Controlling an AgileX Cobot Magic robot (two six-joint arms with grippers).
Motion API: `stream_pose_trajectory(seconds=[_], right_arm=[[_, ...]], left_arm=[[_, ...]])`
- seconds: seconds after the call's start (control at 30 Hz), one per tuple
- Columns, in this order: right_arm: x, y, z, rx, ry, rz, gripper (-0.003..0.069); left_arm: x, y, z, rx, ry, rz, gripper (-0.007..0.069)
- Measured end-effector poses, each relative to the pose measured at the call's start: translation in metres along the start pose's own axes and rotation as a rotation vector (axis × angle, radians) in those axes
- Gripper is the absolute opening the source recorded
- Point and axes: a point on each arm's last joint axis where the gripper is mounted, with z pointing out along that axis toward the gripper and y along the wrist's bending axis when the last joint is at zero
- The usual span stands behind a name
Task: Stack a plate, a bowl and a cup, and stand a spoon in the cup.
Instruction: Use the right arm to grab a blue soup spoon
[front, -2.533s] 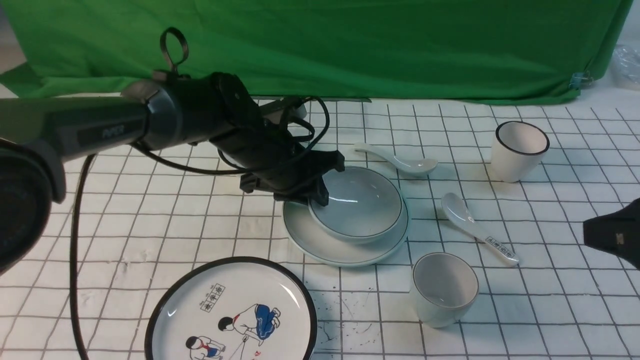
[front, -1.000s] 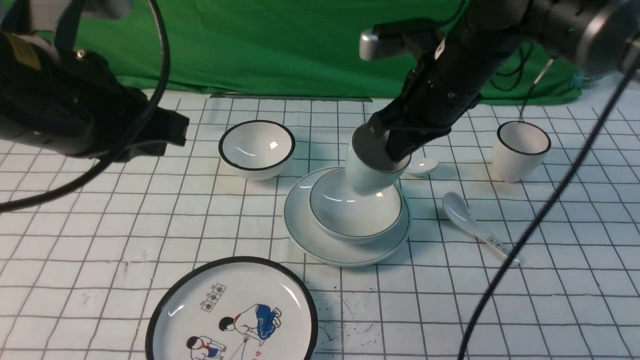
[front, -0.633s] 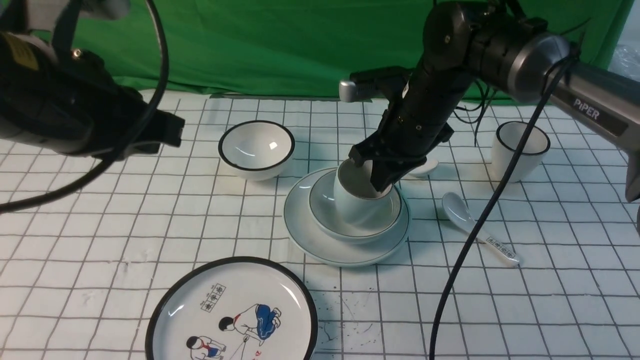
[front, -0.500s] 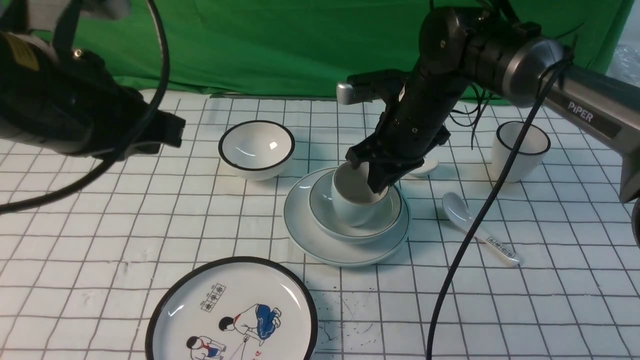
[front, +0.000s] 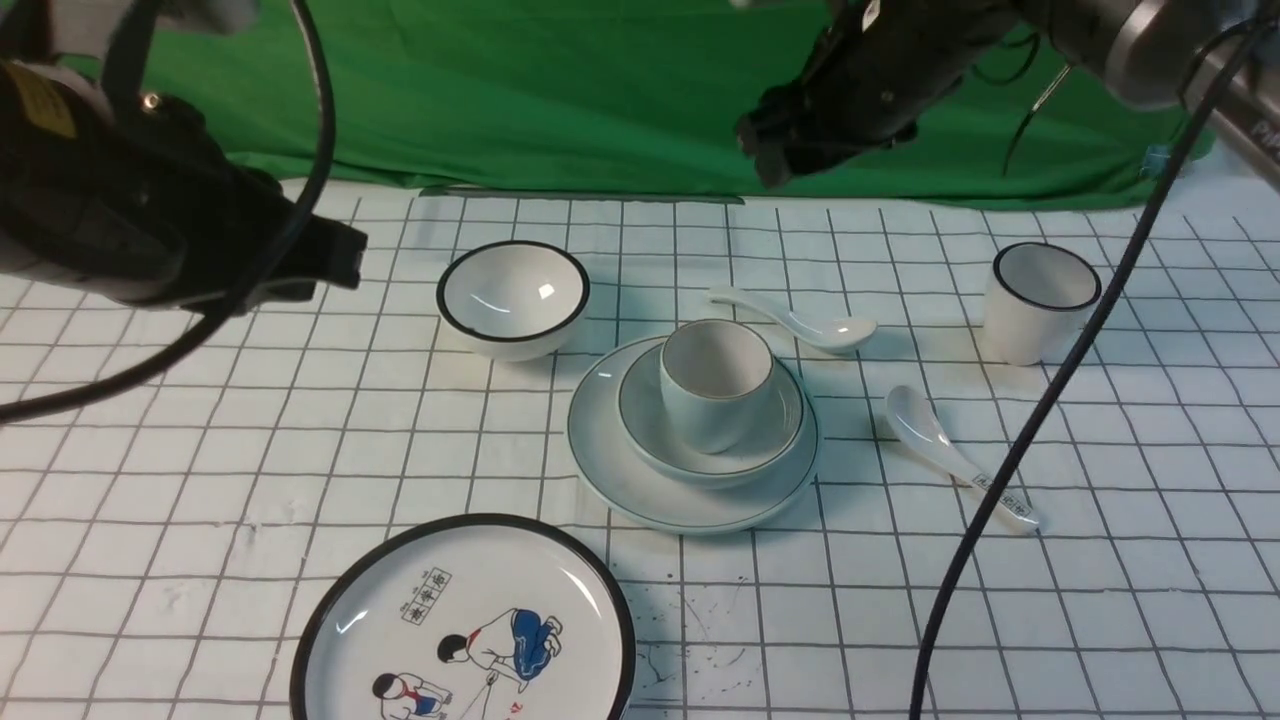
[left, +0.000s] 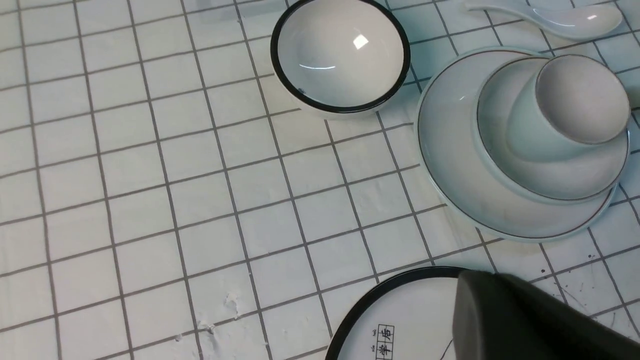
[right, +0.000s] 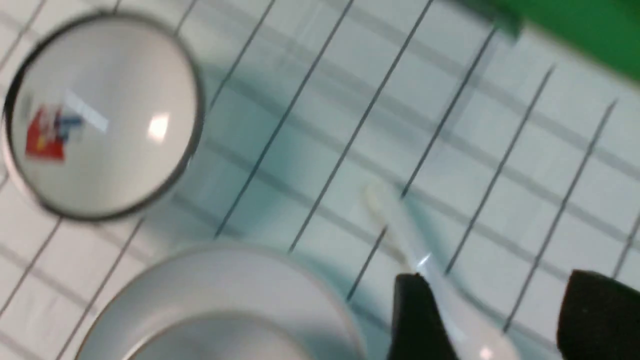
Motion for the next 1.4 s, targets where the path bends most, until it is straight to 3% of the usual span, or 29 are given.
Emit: stream_pose_trajectory(seconds=[0.2, 0.4, 0.97, 1.03, 1.13, 1.17, 1.2, 1.4], right_arm=[[0.009, -0.022, 0.054, 0.033, -0.027, 0.000, 0.0419], [0.042, -0.018, 0.120, -0.056, 0.077, -0.021, 0.0447], [0.066, -0.016, 0.151, -0.097, 0.172, -0.113, 0.0449], [0.066, -0.016, 0.153, -0.095, 0.169, -0.120, 0.0428], [0.065, -0.017, 0.154, -0.090, 0.158, -0.126, 0.0309], [0.064, -0.017, 0.154, -0.086, 0.144, -0.128, 0.0197], [0.063, -0.016, 0.154, -0.085, 0.140, -0.128, 0.0157], [0.048, -0.019, 0.131, -0.081, 0.137, -0.079, 0.0167]], left_arm=[[0.001, -0.002, 0.000, 0.024, 0.013, -0.028, 0.0000], [0.003, -0.003, 0.001, 0.029, 0.033, -0.036, 0.0000], [0.004, -0.004, 0.001, 0.048, 0.034, -0.053, 0.0001], [0.004, -0.004, 0.001, 0.048, 0.034, -0.053, 0.0001], [0.004, -0.004, 0.001, 0.048, 0.034, -0.053, 0.0001], [0.003, -0.004, 0.001, 0.048, 0.033, -0.053, 0.0001], [0.003, -0.004, 0.001, 0.048, 0.033, -0.053, 0.0001], [0.003, -0.004, 0.001, 0.049, 0.028, -0.053, 0.0001]])
